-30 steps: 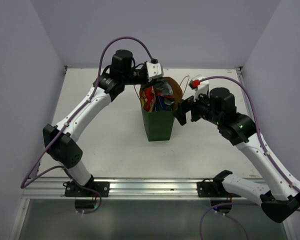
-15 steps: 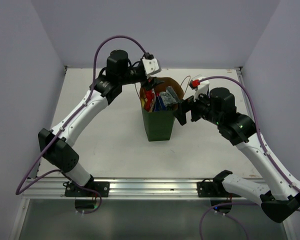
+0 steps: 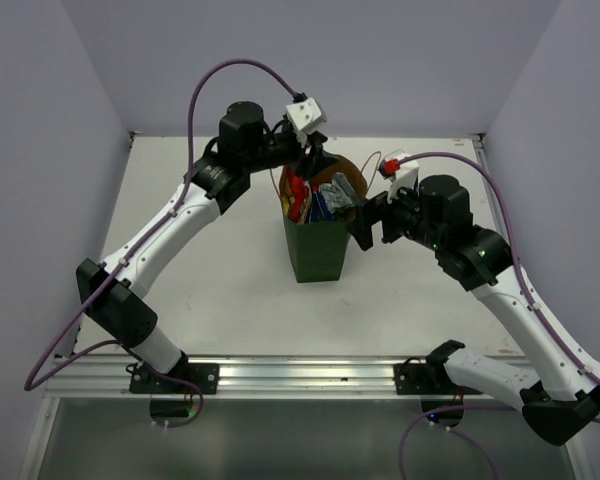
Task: Place the snacks into the paper bag
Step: Place the snack in the paper bag, then adjust the snack in the paper bag.
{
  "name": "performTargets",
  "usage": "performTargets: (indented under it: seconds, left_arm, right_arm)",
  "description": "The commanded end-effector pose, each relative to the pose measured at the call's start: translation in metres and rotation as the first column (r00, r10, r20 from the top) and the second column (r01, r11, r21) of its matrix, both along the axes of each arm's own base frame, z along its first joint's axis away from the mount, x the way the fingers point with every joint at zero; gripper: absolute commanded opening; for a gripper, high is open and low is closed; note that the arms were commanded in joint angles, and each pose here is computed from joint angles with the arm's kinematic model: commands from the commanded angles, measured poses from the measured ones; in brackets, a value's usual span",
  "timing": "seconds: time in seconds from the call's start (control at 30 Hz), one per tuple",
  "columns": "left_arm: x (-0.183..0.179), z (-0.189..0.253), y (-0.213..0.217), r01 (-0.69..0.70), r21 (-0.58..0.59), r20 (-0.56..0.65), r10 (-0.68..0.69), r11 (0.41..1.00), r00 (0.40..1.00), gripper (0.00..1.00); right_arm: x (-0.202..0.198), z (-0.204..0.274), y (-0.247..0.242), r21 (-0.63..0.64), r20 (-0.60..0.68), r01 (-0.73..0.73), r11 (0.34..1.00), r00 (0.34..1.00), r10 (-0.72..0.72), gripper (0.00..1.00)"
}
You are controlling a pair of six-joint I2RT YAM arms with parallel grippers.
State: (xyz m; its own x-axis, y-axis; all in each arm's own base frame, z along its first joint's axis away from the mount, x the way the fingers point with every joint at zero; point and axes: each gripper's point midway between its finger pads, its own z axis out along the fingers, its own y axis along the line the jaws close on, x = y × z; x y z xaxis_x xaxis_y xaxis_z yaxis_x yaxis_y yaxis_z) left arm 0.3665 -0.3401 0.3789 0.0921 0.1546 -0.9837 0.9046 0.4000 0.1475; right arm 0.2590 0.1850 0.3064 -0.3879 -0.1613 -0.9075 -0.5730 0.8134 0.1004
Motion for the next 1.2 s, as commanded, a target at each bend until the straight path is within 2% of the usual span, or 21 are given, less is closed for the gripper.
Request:
performTargets:
  seconds: [0.0, 0.13, 0.3, 0.57, 0.8, 1.17]
  left_arm:
    - [-0.001, 0.025, -0.006, -0.133, -0.055, -0.058, 0.129, 0.99, 0.99, 0.56]
    - [0.002, 0.021, -0.011, -0.293, -0.029, -0.108, 0.288, 0.956, 0.951, 0.56]
    - [0.007, 0.005, -0.016, -0.468, -0.036, -0.29, 0.439, 0.883, 0.85, 0.54]
    - [0.005, -0.031, -0.038, -0.566, 0.031, -0.431, 0.522, 0.824, 0.736, 0.49]
    - [0.022, -0.077, -0.04, -0.632, 0.108, -0.44, 0.607, 0.767, 0.661, 0.4]
    - [0.042, -0.105, -0.046, -0.685, 0.118, -0.431, 0.659, 0.719, 0.617, 0.35]
  right_arm:
    - [0.005, 0.016, -0.001, 0.015, 0.045, 0.018, 1.0, 0.999, -0.019, 0.99]
    - [0.006, 0.017, -0.002, 0.02, 0.041, 0.032, 0.999, 0.999, -0.033, 0.99]
    - [0.007, 0.019, 0.0, 0.034, 0.037, 0.034, 0.999, 0.999, -0.036, 0.99]
    - [0.005, 0.02, -0.004, 0.033, 0.037, 0.044, 0.998, 0.998, -0.045, 0.98]
    - [0.002, 0.017, -0.008, 0.031, 0.04, 0.057, 0.998, 0.997, -0.059, 0.99]
    - [0.003, 0.015, -0.008, 0.028, 0.04, 0.053, 0.998, 0.998, -0.054, 0.99]
